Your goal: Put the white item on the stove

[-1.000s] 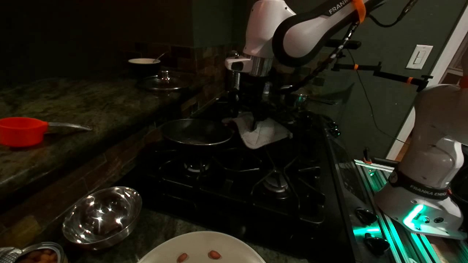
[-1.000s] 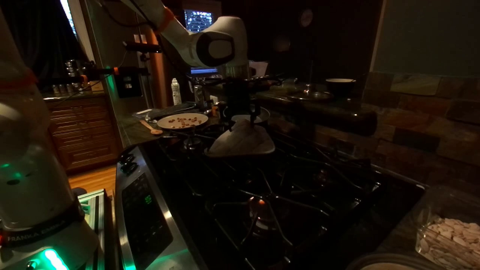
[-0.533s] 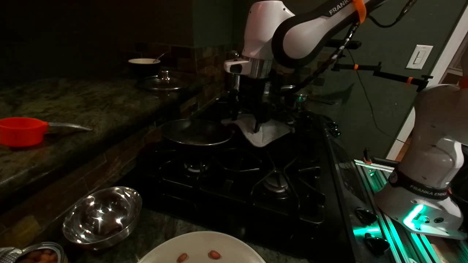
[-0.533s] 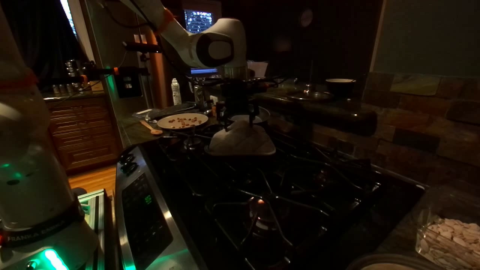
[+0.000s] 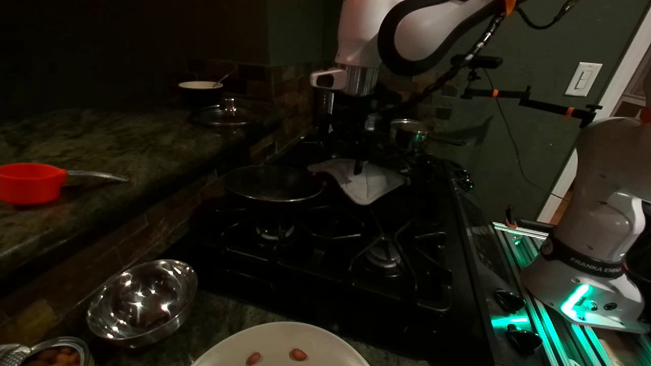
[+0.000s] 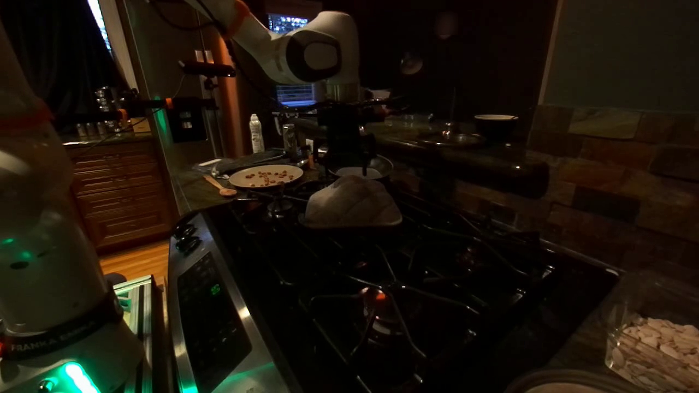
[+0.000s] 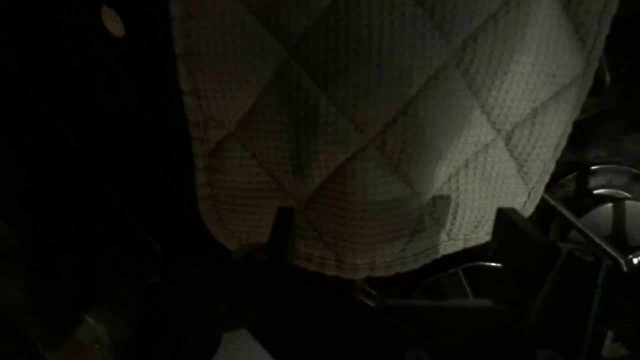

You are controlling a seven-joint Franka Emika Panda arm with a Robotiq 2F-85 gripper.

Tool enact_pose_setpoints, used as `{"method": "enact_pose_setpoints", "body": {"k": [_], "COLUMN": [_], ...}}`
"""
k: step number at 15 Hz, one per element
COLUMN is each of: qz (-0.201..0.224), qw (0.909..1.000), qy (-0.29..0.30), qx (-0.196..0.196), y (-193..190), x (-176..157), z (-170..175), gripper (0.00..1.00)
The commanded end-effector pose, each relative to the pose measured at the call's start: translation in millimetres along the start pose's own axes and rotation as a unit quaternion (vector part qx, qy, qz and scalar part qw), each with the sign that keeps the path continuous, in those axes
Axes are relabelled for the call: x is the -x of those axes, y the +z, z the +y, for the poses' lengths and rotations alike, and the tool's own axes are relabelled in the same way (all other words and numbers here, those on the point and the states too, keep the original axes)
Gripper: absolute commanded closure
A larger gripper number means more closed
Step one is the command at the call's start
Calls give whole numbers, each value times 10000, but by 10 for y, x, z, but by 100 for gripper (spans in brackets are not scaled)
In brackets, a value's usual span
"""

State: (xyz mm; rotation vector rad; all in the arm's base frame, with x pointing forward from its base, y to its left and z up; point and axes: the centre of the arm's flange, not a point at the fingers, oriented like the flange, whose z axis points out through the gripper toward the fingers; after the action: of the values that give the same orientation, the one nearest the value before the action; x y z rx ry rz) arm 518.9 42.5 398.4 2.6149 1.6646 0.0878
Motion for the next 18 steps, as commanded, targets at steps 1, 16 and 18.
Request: {"method": "enact_pose_setpoints", "body": {"k": [1, 16, 18], "qz": [-111, 394, 541], "qw": [9970, 9268, 9225], "qy": [758, 3731, 3813], "qx": [-125, 173, 273], "y": [-370, -1494, -1570], "x": [-26, 239, 265], "z": [-130, -551, -589], "gripper": [0, 0, 0]}}
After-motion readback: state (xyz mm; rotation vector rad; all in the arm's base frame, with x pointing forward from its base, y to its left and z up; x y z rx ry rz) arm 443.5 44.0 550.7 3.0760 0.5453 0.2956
